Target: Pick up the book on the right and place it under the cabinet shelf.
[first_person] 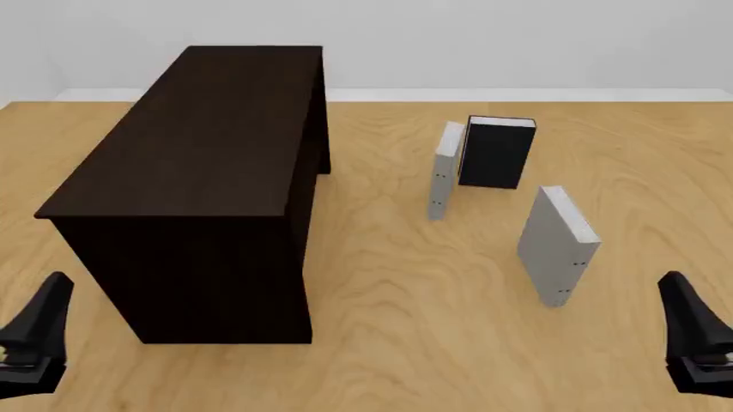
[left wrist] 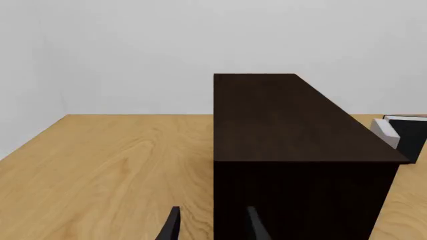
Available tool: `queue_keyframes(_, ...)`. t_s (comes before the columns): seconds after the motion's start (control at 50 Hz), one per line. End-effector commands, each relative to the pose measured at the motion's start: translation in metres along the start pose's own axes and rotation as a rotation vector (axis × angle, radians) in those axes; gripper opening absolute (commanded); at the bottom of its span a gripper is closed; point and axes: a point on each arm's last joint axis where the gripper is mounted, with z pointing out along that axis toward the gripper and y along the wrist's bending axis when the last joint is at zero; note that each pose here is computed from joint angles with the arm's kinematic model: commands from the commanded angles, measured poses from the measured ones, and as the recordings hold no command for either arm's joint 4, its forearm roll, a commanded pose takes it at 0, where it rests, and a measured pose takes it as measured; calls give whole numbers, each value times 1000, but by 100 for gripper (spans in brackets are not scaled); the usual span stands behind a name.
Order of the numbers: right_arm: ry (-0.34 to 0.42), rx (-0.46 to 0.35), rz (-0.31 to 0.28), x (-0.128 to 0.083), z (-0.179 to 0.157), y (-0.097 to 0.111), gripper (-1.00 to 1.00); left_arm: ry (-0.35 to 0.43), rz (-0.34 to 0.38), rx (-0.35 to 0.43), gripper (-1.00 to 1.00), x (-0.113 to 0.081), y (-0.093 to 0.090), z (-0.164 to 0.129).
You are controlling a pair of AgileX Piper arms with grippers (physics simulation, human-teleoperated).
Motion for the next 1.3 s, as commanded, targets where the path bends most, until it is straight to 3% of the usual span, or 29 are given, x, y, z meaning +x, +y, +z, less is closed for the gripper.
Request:
queue_keyframes(0.02,26,8,-12,-10,11,-1,100,1,0,0,100,-1,0,0)
queue_keyframes(0.08,53,30,-48,-19,18,-2,100,2,0,0,100,-1,0,1)
queue_keyframes(0.18,68,24,-46,-34,23,-2,100,2,0,0,100,-1,0,1)
queue_keyframes(0.22,125,70,-48,-33,34,-6,100,-12,5,0,100,-2,0,0)
queue_keyframes(0.24,103,21,-71,-38,31,-2,100,-17,7,0,100,-2,0,0)
queue_keyframes(0.26,111,39,-73,-41,32,-4,100,-6,3,0,100,-1,0,0)
queue_keyframes(0.28,137,3,-63,-44,38,-1,100,14,-4,-1,100,0,0,3)
queue_keyframes(0.32,177,-11,-98,-45,48,0,100,0,1,-1,100,-1,0,1)
queue_keyframes(0.42,210,11,-102,-61,59,-2,100,2,0,-3,100,-1,0,1)
queue_keyframes(0.48,292,-14,-107,-68,73,0,100,2,0,-3,100,-1,0,2)
queue_keyframes(0.54,308,-5,-130,-80,75,-2,100,2,0,-3,100,-1,0,1)
queue_keyframes(0.56,353,10,-134,-78,83,-5,100,2,0,-3,100,-1,0,1)
queue_keyframes(0.62,371,-31,-105,-91,86,2,100,3,0,-3,100,-1,0,2)
queue_keyframes(0.66,384,-20,-120,-99,89,0,100,3,-1,-3,100,-1,0,2)
queue_keyframes(0.7,476,14,-157,-96,105,-8,100,3,-1,-3,100,-1,0,2)
queue_keyframes(0.72,479,-24,-128,-100,107,-1,100,3,-1,-3,100,-1,0,2)
queue_keyframes(0.74,505,-32,-143,-99,111,-1,100,3,-1,-3,100,-1,0,2)
queue_keyframes(0.84,567,-49,-101,-113,123,4,100,1,0,-4,100,-1,0,2)
queue_keyframes(1.08,665,-61,-105,-140,152,6,100,2,0,-4,100,-1,0,2)
queue_keyframes(1.3,747,-85,-100,-133,176,12,100,2,1,-14,100,-1,1,1)
